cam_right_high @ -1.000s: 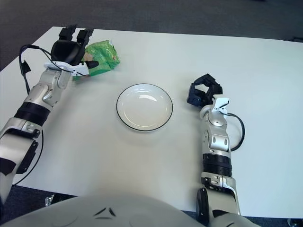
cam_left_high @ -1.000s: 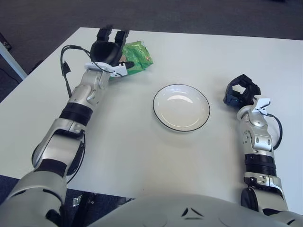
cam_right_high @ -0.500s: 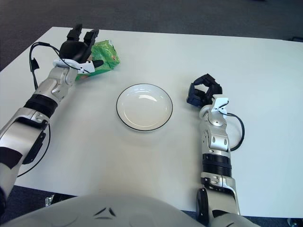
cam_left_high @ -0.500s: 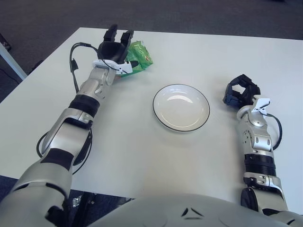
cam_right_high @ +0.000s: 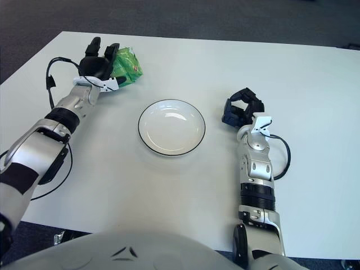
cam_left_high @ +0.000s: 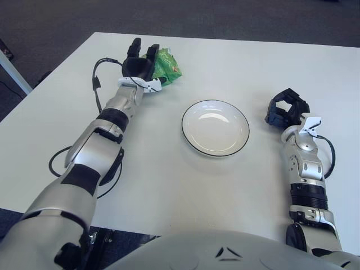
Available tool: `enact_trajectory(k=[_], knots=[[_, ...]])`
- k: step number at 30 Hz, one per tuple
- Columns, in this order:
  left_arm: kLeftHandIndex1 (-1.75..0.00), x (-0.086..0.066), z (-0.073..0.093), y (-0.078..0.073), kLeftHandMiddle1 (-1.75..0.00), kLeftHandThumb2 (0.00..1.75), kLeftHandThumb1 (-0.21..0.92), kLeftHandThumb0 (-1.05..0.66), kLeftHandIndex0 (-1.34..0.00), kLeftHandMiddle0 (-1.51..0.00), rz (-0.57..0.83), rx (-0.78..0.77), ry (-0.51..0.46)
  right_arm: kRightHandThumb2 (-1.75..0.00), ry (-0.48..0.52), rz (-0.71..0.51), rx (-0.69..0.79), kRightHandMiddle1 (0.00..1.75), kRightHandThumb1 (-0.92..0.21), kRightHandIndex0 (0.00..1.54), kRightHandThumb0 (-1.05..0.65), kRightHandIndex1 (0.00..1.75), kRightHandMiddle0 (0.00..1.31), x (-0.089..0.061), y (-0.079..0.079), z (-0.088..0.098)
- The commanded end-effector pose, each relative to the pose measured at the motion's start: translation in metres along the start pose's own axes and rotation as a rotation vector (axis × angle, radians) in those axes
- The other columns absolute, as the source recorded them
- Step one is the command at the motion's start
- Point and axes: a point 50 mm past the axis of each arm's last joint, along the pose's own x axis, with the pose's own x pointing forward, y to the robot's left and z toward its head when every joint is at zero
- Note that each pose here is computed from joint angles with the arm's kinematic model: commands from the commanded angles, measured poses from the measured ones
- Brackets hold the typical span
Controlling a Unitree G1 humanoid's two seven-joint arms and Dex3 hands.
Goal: Put the snack into the plate.
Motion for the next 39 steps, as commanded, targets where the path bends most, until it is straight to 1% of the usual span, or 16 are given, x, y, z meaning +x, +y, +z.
enact_trajectory(k=[1, 6, 10, 13, 22, 32, 39], knots=[[-0.24, 0.006, 0.005, 0.005, 0.00, 0.77, 0.92, -1.05, 0.00, 0.00, -0.019, -0.023, 0.004, -1.36, 0.153, -0.015, -0.014, 1.75, -0.28, 1.27, -0.49, 1.75, 0.64, -0.013, -0.002, -0.032], [-0.17, 0.006, 0.008, 0.000, 0.00, 0.75, 0.92, -1.05, 0.00, 0.00, -0.071, -0.054, 0.030, -1.36, 0.151, -0.012, -0.010, 1.75, -0.28, 1.27, -0.49, 1.75, 0.64, -0.014, -0.001, -0.032], [-0.14, 0.006, 0.009, -0.004, 0.00, 0.73, 0.92, -1.05, 0.00, 0.00, -0.092, -0.060, 0.042, -1.36, 0.150, -0.008, -0.006, 1.75, -0.28, 1.27, -0.49, 1.75, 0.64, -0.014, -0.001, -0.031], [-0.11, 0.002, 0.008, -0.013, 0.00, 0.71, 0.92, -1.05, 0.00, 0.00, -0.122, -0.052, 0.066, -1.36, 0.150, -0.003, -0.005, 1.75, -0.28, 1.27, -0.49, 1.75, 0.64, -0.016, -0.001, -0.031], [-0.04, -0.002, 0.008, -0.019, 0.00, 0.68, 0.92, -1.05, 0.00, 0.00, -0.126, -0.041, 0.090, -1.35, 0.149, 0.005, -0.001, 1.75, -0.28, 1.27, -0.49, 1.75, 0.64, -0.018, -0.002, -0.030], [-0.07, -0.007, 0.003, -0.026, 0.00, 0.66, 0.92, -1.05, 0.00, 0.00, -0.139, -0.049, 0.128, -1.36, 0.149, 0.001, -0.016, 1.75, -0.28, 1.27, -0.49, 1.75, 0.64, -0.020, -0.003, -0.030], [-0.06, -0.014, -0.001, -0.034, 0.00, 0.62, 0.92, -1.05, 0.00, 0.00, -0.129, -0.041, 0.167, -1.36, 0.151, 0.004, -0.013, 1.75, -0.28, 1.27, -0.49, 1.75, 0.64, -0.022, -0.003, -0.029]])
